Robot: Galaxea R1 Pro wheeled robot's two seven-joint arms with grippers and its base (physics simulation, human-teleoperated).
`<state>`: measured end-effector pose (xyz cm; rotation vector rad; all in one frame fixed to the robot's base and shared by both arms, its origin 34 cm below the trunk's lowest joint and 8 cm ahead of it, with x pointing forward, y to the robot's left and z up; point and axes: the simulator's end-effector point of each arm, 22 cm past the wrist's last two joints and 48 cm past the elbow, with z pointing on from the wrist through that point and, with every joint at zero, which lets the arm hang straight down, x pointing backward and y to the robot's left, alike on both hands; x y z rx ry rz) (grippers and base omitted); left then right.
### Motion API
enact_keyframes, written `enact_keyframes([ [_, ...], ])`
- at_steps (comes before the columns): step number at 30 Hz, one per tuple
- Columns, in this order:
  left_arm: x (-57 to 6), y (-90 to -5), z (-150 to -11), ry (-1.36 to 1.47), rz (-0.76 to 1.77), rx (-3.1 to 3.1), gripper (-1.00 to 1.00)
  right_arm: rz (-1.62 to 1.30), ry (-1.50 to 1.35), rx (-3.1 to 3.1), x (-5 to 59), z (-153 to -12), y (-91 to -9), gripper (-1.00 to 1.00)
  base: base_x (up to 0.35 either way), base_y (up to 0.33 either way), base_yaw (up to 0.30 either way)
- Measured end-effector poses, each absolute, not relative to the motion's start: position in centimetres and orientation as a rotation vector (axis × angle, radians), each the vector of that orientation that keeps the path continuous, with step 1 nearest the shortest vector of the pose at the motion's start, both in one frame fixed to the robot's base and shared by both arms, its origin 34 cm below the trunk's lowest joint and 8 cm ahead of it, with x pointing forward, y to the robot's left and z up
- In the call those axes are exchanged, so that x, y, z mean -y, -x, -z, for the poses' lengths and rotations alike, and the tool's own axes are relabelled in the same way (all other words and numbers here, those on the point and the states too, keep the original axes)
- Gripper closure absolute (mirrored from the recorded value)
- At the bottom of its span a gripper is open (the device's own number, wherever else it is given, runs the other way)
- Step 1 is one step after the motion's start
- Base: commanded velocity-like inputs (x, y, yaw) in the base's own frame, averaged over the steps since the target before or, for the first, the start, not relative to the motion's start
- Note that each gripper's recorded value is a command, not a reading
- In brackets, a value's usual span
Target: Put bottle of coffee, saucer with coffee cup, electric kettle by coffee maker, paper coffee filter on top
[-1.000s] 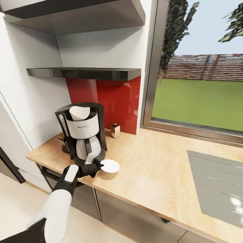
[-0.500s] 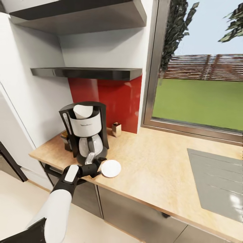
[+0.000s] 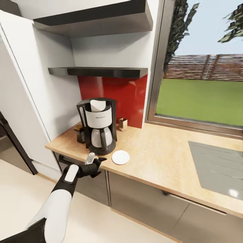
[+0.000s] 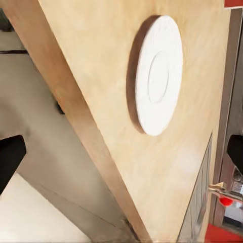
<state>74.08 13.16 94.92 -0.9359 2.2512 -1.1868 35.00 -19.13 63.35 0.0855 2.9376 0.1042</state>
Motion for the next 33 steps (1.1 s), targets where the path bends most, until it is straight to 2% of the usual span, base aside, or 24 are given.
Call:
enact_keyframes([
  [12, -13.8, -73.8, -94.6, 0.941, 1.184, -2.254, -1.0, -0.104, -0.085, -2.938, 19.1, -63.4, -35.0, -1.0, -0.28, 0.186, 0.0],
  [20, -15.7, -72.0, -92.9, 0.957, 1.179, -2.301, -1.0, -0.104, -0.083, -2.937, 19.1, -63.4, -35.0, -1.0, -0.058, 0.039, 0.0],
  [27, -19.8, -65.1, -85.5, 1.06, 1.093, -2.379, -1.0, -0.104, -0.083, -2.937, 19.1, -63.4, -35.0, -1.0, -0.002, 0.001, 0.0],
  [33, -24.6, -55.3, -77.7, 1.16, 0.915, -2.51, -1.0, -0.104, -0.085, -2.937, 19.1, -63.4, -35.0, -1.0, 0.0, 0.0, 0.0],
])
